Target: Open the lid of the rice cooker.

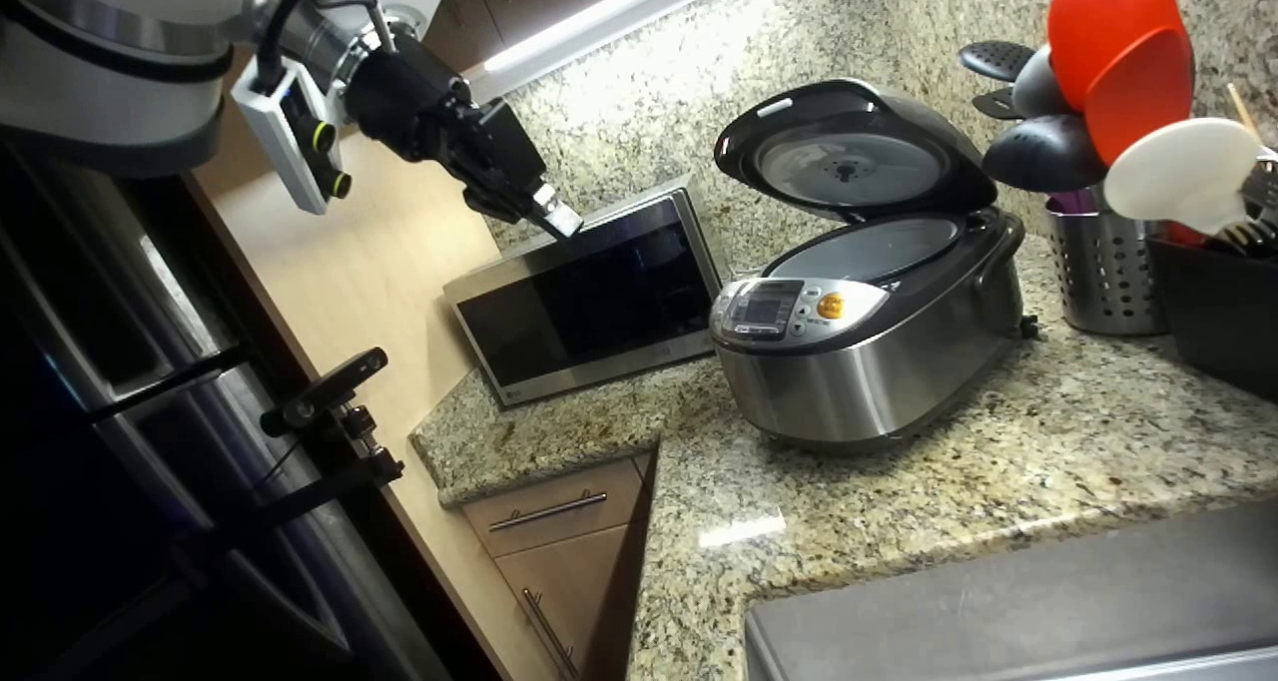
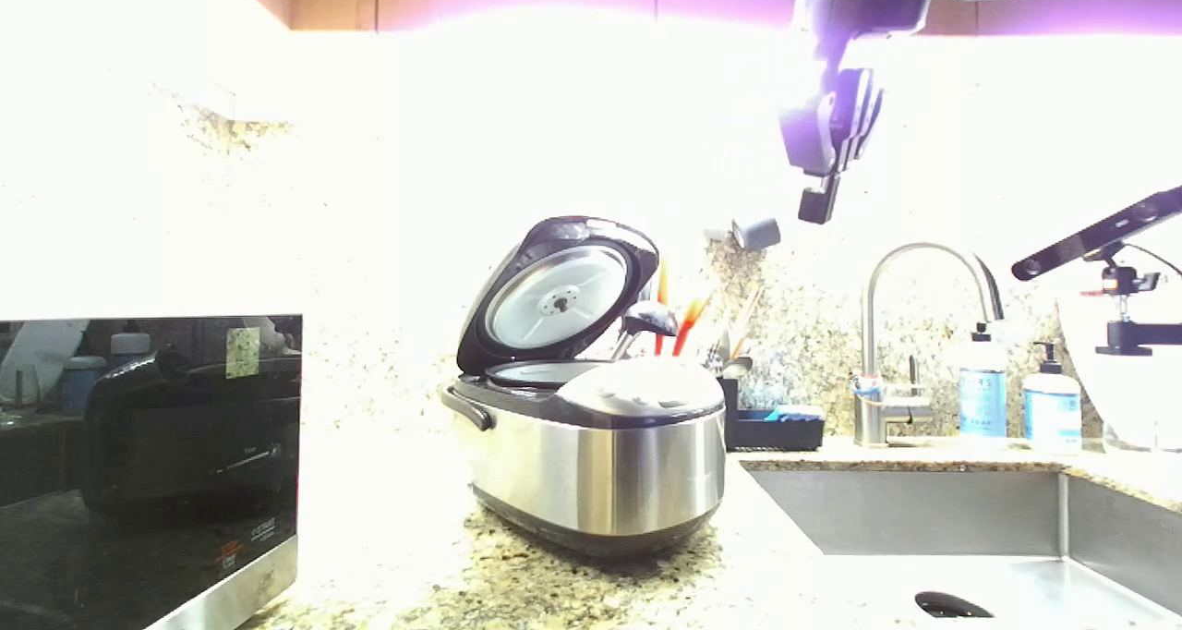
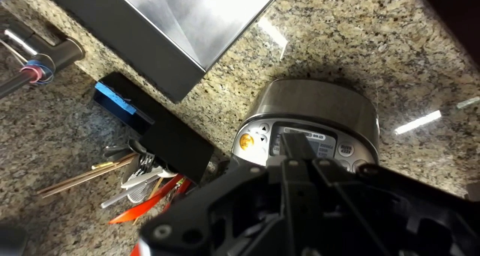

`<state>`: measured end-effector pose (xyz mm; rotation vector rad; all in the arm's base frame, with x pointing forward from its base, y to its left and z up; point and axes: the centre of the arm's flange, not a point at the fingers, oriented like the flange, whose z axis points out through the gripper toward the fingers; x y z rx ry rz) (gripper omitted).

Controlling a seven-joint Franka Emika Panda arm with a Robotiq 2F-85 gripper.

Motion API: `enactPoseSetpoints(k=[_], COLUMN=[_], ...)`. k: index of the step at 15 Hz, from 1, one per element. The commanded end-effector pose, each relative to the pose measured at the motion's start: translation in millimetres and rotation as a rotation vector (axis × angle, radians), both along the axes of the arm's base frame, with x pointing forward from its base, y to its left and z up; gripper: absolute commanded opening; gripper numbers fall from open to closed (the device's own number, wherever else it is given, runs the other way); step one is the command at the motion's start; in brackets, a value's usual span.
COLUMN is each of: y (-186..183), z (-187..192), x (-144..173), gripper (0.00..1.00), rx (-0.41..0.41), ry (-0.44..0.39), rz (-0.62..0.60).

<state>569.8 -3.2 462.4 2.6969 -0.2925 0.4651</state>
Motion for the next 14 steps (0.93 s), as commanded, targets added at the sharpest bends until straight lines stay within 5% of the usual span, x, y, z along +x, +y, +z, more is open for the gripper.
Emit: enactPoseSetpoints(k=[1,2,3,4,7,14], y=[2.7,3.9,2.5,3.5,3.5,3.0], z=[18.7,22.3,16.6,19.6,16.4,14.2], x=[-25.0,-25.6,-8.0,-9.3,-8.5,-7.9], gripper=[0.00,0.00,0.17,0.02,0.18,0.18], rx=[0.004,0.002,0.004,0.004,0.003,0.003], ry=[-0.063,-0.061,-0.030,-0.035,-0.029,-0.025], rz=[0.001,0.004,0.006,0.008,0.008,0.007])
